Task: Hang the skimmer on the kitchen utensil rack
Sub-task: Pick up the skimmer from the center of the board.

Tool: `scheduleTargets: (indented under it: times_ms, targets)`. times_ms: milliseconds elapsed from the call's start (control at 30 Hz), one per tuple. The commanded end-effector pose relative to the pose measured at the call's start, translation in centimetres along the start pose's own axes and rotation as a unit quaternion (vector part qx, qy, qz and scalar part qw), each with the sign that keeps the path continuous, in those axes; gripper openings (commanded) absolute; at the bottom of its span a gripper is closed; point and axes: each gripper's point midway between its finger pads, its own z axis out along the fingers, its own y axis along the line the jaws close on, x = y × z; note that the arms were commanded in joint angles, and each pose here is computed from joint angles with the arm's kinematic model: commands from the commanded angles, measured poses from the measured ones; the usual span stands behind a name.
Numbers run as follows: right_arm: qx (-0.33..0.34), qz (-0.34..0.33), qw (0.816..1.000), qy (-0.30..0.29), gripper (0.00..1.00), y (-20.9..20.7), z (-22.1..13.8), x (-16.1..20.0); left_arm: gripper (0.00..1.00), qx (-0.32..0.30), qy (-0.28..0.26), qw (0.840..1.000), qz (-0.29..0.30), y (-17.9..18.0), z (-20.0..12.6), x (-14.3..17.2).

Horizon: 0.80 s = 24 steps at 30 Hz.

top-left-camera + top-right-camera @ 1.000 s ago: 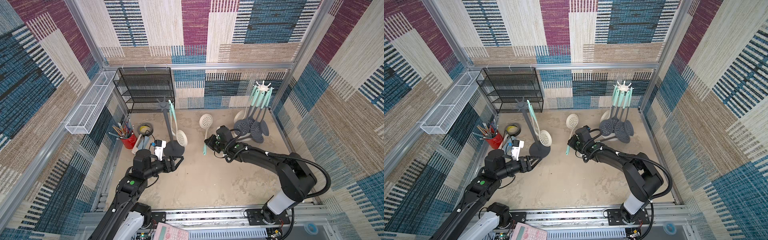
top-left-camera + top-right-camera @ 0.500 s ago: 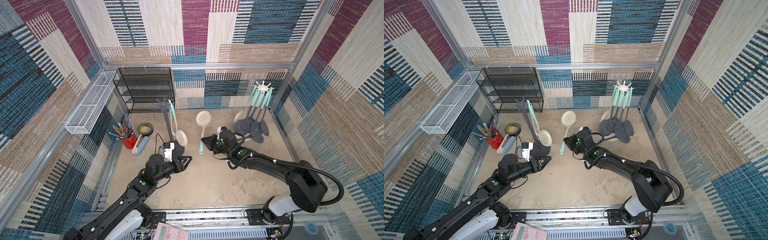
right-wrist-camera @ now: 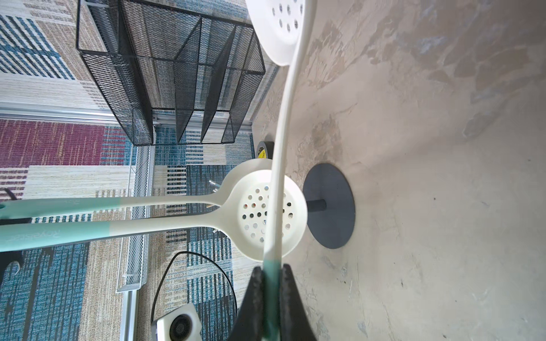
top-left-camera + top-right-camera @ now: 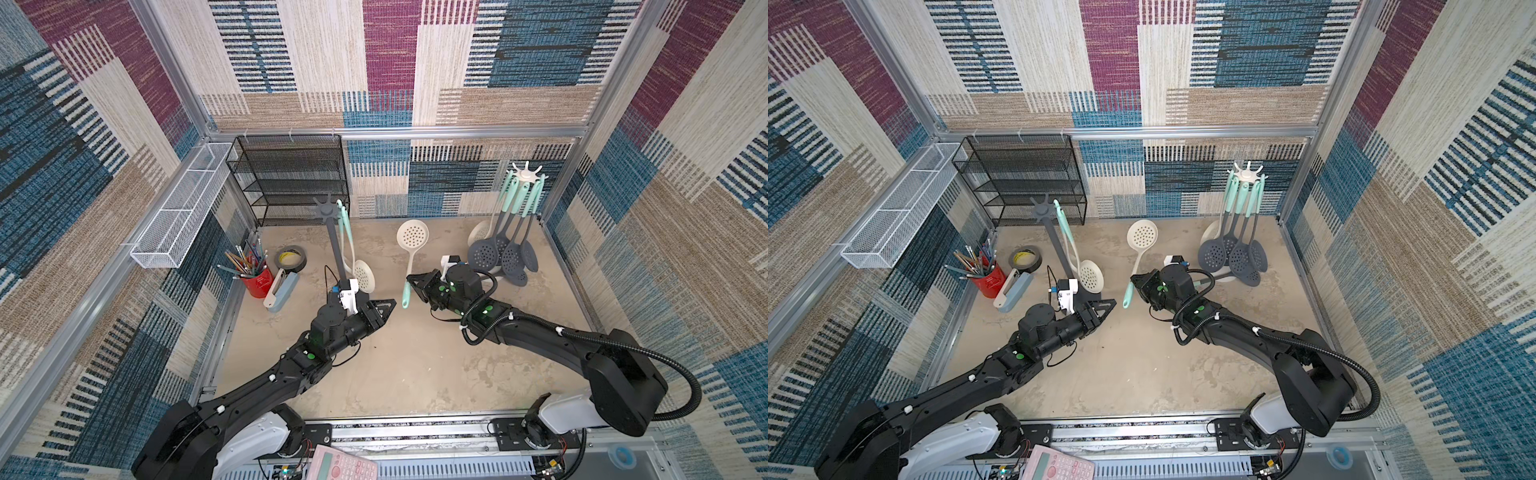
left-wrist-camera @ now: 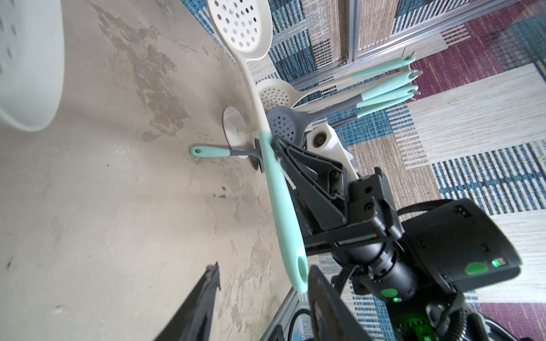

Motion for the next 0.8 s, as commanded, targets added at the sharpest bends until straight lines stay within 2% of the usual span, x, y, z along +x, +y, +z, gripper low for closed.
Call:
scheduleTargets:
  times_ms: [0,300,767]
  targets:
    - [-0.038,-0.002,0.999,-0.011,0.00,2.0,-0.3,-0.4,0.50,0.051,-0.030,0.998,-0.013,-2.6,0.4,-1.4]
    - [-0.042,-0.001,0.999,0.000,0.00,1.7,-0.1,0.0,0.48,0.056,-0.043,0.997,-0.026,-2.8,1.1,-1.7]
    - [-0.036,-0.003,0.999,0.008,0.00,0.7,0.5,0.4,0.48,0.070,-0.031,0.996,-0.037,-3.4,2.7,-1.6]
